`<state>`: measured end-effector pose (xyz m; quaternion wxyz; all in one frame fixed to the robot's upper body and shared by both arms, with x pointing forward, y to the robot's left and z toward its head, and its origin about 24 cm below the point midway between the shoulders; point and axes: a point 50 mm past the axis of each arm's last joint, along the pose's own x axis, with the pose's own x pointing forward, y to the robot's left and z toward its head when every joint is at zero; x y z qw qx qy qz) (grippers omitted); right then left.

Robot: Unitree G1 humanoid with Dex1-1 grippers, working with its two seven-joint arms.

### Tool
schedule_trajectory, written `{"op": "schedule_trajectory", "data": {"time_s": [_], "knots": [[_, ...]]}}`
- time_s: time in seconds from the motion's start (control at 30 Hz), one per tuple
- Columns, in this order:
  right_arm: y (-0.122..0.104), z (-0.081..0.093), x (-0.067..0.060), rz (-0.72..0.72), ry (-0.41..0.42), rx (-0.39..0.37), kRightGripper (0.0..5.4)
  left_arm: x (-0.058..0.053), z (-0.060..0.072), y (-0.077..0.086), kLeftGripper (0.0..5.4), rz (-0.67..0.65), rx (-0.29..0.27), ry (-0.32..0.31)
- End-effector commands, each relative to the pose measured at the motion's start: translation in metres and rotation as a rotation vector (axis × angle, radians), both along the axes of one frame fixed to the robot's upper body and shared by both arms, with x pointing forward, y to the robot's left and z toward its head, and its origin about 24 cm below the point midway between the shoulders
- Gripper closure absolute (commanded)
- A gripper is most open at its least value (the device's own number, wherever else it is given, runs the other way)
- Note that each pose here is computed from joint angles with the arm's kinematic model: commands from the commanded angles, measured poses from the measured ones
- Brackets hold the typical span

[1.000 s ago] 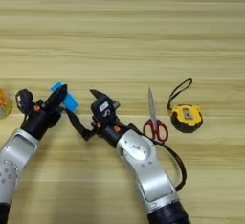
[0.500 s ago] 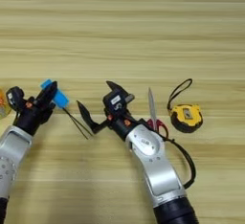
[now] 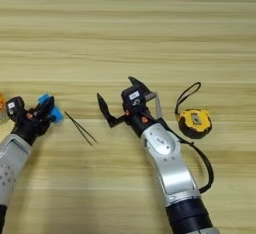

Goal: Move the objects on the table

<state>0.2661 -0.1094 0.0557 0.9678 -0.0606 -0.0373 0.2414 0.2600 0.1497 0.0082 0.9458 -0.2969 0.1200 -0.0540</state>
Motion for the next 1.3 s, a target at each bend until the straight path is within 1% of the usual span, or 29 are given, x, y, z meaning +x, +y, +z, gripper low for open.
{"op": "schedule_trajectory", "data": {"time_s": [0.03, 0.13, 0.17, 0.3, 0.37, 0.53, 0.63, 0.67, 0.7, 0.73, 0.77, 0.93, 1.13, 1.17, 1.3], "knots": [[0.000, 0.001, 0.002, -0.003, 0.000, 0.009, 0.00, 0.004, 0.002, 0.002, 4.69, 0.019, 0.112, -0.023], [0.001, 0.000, 0.002, 0.000, 0.004, 0.008, 0.00, 0.004, 0.002, 0.003, 4.69, 0.027, 0.163, -0.035], [0.001, 0.000, 0.002, 0.001, 0.005, 0.008, 0.00, 0.005, 0.002, 0.005, 4.69, 0.027, 0.205, -0.041], [0.002, -0.001, 0.002, 0.004, 0.009, 0.006, 0.00, 0.004, 0.001, 0.009, 4.69, 0.023, 0.314, -0.041], [0.001, -0.001, 0.002, 0.006, 0.010, 0.006, 0.00, 0.003, -0.003, 0.007, 4.69, 0.009, 0.322, -0.022], [0.002, -0.002, 0.002, 0.009, 0.014, 0.006, 0.00, 0.002, -0.010, 0.005, 4.69, -0.019, 0.378, 0.012], [0.002, -0.002, 0.002, 0.012, 0.018, 0.006, 0.00, 0.001, -0.014, 0.005, 4.69, -0.027, 0.388, 0.039], [0.003, -0.003, 0.002, 0.014, 0.019, 0.005, 0.00, 0.001, -0.015, 0.005, 4.69, -0.029, 0.383, 0.050], [0.003, -0.003, 0.002, 0.015, 0.020, 0.005, 0.00, 0.000, -0.017, 0.004, 4.69, -0.037, 0.367, 0.061], [0.004, -0.003, 0.002, 0.017, 0.021, 0.005, 0.00, 0.000, -0.019, 0.003, 4.69, -0.044, 0.340, 0.074], [0.004, -0.003, 0.001, 0.019, 0.022, 0.004, 0.00, -0.001, -0.020, 0.002, 4.69, -0.048, 0.327, 0.082], [0.005, -0.003, 0.001, 0.025, 0.022, 0.003, 0.00, -0.001, -0.020, 0.000, 4.69, -0.065, 0.314, 0.083], [0.006, -0.003, 0.000, 0.032, 0.021, 0.002, 0.00, 0.000, -0.020, 0.000, 4.69, -0.066, 0.330, 0.093], [0.006, -0.003, 0.000, 0.033, 0.021, 0.001, 0.00, 0.000, -0.021, 0.000, 4.33, -0.065, 0.339, 0.097], [0.006, -0.003, 0.000, 0.036, 0.020, 0.000, 0.00, -0.001, -0.024, 0.002, 3.94, -0.054, 0.363, 0.124]]}}
